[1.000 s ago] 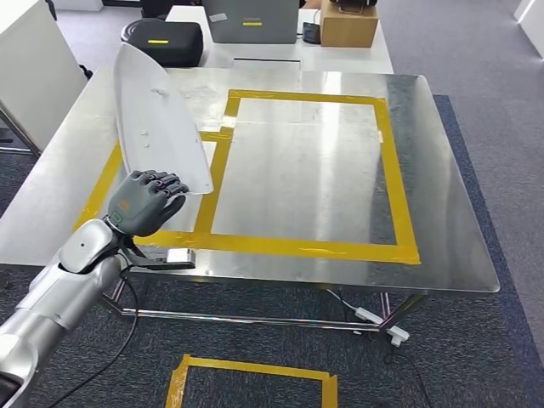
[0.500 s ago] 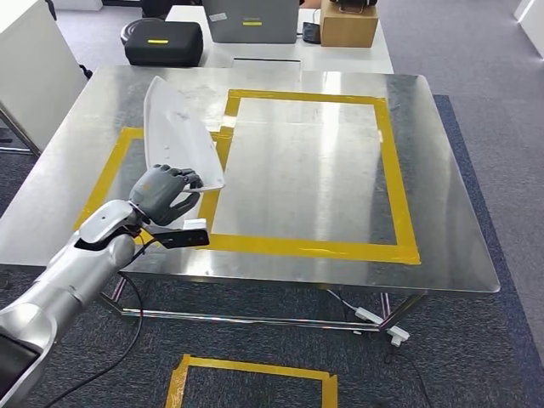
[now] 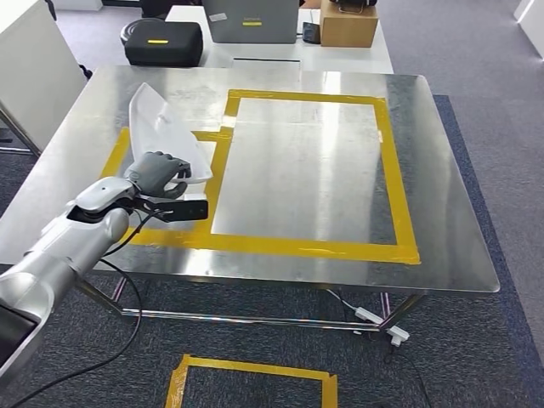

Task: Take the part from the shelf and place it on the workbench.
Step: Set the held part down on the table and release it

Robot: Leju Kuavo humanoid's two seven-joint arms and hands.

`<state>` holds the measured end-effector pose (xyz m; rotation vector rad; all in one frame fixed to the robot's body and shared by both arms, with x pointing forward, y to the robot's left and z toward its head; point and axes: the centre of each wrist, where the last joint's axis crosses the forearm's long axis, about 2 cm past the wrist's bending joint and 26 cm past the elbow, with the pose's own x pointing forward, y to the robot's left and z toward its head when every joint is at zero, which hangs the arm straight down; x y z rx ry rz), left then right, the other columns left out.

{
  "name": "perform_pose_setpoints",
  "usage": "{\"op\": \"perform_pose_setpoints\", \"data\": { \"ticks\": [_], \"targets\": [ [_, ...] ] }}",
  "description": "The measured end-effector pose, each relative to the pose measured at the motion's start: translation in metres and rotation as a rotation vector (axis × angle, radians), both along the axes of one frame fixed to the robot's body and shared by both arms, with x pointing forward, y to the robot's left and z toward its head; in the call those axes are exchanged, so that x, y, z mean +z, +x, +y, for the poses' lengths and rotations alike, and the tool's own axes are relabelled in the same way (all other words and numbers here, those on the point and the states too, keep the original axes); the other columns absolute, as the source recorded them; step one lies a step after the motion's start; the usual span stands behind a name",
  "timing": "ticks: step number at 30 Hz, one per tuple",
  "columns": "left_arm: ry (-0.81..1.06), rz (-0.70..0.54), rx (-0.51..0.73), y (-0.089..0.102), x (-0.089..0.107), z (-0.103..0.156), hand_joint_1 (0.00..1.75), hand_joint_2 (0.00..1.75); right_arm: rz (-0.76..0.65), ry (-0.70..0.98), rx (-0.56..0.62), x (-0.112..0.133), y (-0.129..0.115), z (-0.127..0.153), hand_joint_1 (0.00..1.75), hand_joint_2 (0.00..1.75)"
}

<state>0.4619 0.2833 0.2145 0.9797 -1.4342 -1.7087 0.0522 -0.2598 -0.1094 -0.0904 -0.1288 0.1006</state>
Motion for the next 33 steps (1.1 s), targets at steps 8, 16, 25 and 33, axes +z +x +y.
{"op": "perform_pose_setpoints", "data": {
  "ticks": [8,16,25,33],
  "targets": [
    [0.146,0.097,0.129,0.01,0.007,0.007,1.75,1.75,-0.002,0.0,-0.006,0.0,0.0,0.0,0.0,0.0],
    [0.169,0.138,0.163,0.013,0.008,0.014,1.75,1.75,-0.002,-0.002,-0.008,0.0,-0.001,0.0,0.0,0.0],
    [0.131,0.152,0.15,0.013,0.006,0.017,0.0,0.0,-0.002,-0.003,-0.008,0.0,-0.001,0.0,0.0,0.0],
    [-0.063,0.011,0.106,0.006,-0.005,0.018,0.0,0.0,-0.002,-0.004,-0.001,0.0,-0.001,0.0,0.0,0.0]
  ]
}}
